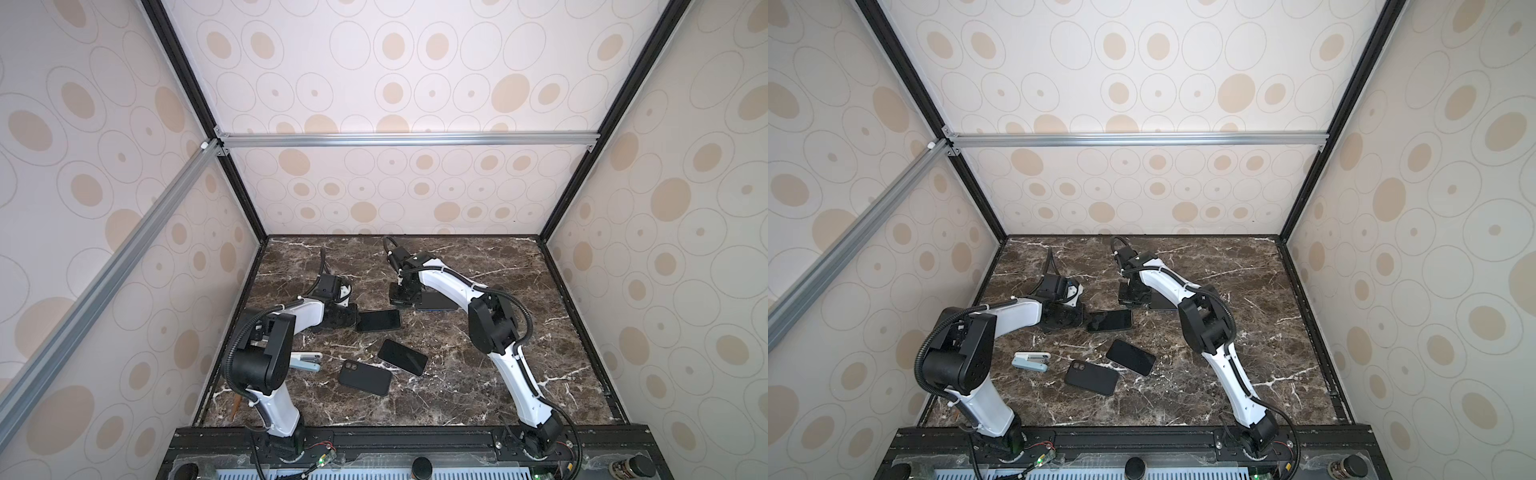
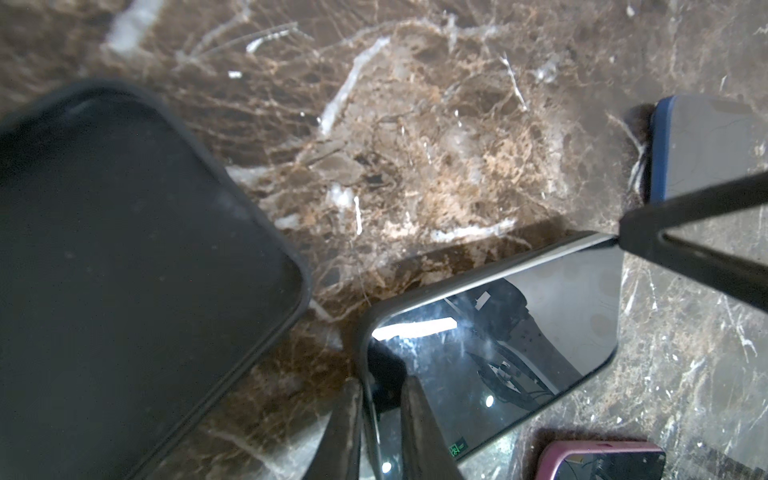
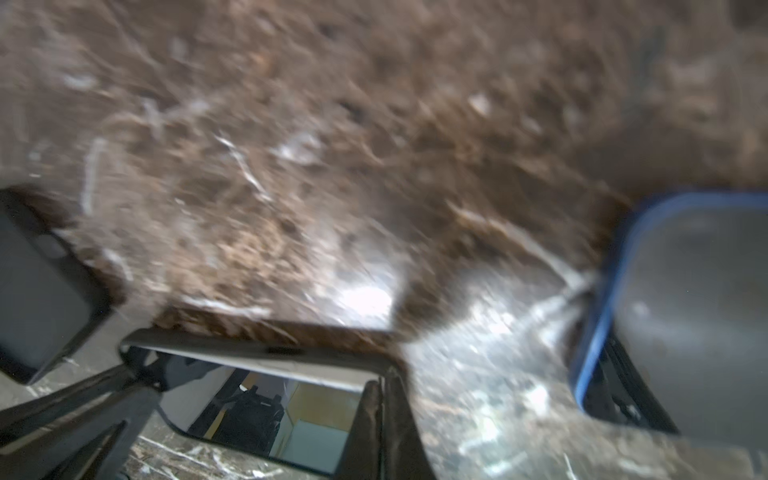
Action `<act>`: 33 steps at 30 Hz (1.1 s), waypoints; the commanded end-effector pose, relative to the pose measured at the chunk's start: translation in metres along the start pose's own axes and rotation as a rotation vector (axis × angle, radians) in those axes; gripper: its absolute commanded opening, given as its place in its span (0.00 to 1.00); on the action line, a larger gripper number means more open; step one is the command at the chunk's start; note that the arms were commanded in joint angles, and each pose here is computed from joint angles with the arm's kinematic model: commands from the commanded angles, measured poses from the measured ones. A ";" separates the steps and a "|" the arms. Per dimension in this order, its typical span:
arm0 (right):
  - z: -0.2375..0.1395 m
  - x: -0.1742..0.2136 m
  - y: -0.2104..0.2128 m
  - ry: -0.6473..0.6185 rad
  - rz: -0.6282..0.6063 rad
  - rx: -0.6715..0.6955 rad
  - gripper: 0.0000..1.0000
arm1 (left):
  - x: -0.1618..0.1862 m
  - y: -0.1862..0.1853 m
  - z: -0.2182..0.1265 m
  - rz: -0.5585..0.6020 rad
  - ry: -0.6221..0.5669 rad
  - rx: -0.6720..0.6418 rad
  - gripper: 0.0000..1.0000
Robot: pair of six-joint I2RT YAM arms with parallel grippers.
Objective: Put the phone into the phone case
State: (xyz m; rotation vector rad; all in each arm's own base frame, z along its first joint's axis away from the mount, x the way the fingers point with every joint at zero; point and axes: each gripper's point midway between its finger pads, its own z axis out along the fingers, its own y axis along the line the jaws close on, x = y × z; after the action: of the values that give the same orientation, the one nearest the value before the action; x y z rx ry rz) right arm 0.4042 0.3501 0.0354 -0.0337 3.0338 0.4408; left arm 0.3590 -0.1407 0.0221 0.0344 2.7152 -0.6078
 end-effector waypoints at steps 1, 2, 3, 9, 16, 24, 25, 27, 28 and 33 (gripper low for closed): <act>0.026 0.020 0.006 0.066 -0.096 0.029 0.10 | 0.027 0.009 0.012 -0.002 0.098 -0.024 0.19; 0.024 0.019 0.005 0.066 -0.114 0.037 0.11 | 0.027 0.007 0.013 -0.005 0.097 -0.015 0.19; 0.023 0.019 0.002 0.063 -0.126 0.049 0.11 | 0.026 0.007 0.013 -0.008 0.097 -0.009 0.19; 0.024 0.032 -0.014 0.139 -0.132 0.064 0.14 | 0.021 0.004 0.013 -0.016 0.097 -0.013 0.20; 0.007 0.042 -0.023 0.128 -0.127 0.031 0.14 | 0.036 -0.011 0.011 -0.033 0.116 0.029 0.21; -0.006 0.049 -0.026 0.098 -0.104 0.003 0.14 | 0.052 -0.028 0.016 -0.020 0.145 0.050 0.21; -0.010 0.048 -0.026 0.085 -0.105 0.004 0.14 | 0.052 -0.029 0.014 -0.018 0.144 0.050 0.21; -0.019 0.045 -0.027 0.057 -0.104 0.010 0.14 | 0.051 -0.030 0.012 -0.010 0.142 0.051 0.21; -0.024 0.043 -0.027 0.040 -0.106 0.011 0.15 | 0.049 -0.029 0.012 -0.004 0.139 0.040 0.21; -0.045 0.044 -0.035 -0.008 -0.109 0.038 0.22 | 0.045 -0.028 0.014 0.020 0.145 0.027 0.21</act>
State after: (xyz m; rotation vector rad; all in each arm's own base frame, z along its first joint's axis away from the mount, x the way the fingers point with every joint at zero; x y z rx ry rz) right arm 0.3558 0.3124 0.0409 -0.2092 3.0704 0.4033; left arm 0.3395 -0.1819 0.0227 0.1098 2.7260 -0.7249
